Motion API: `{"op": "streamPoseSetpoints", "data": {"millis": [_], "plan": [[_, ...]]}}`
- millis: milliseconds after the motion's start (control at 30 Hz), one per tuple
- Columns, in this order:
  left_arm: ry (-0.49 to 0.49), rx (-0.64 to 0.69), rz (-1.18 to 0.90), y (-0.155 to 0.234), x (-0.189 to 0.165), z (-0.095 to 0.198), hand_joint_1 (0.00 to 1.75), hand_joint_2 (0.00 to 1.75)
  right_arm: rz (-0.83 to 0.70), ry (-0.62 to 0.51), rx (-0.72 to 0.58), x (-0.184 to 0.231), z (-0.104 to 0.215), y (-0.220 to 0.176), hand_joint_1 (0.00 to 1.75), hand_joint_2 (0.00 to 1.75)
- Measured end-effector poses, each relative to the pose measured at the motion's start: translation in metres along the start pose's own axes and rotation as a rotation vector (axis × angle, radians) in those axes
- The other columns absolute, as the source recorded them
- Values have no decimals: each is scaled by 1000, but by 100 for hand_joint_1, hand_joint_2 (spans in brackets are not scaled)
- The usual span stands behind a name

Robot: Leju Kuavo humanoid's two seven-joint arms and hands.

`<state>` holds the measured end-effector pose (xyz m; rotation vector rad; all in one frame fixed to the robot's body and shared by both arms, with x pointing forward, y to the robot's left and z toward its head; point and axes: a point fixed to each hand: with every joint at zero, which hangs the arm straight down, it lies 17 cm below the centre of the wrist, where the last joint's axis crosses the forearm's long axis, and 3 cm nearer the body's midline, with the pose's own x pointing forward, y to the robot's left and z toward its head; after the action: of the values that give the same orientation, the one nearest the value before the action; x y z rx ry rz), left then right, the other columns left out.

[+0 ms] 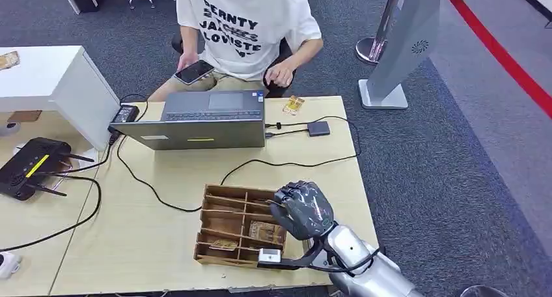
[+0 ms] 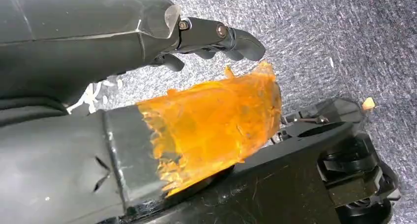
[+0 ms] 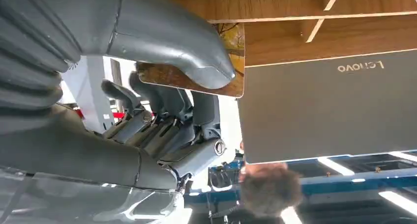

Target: Pass the card to the sensor for recognition and then transmit it.

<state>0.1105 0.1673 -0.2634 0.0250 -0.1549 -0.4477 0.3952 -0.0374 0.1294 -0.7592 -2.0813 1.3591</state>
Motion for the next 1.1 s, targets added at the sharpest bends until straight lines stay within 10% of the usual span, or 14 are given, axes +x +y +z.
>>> {"op": "streamPoseSetpoints", "data": {"millis": [600,1100], "plan": [[-1,3,12,0,0,0,0,0,-60,19,-58,-3,-4,-18,175,175],[-3,10,20,-1,-4,-1,0,0,-125,-6,-673,-1,13,-209,175,175]]}}
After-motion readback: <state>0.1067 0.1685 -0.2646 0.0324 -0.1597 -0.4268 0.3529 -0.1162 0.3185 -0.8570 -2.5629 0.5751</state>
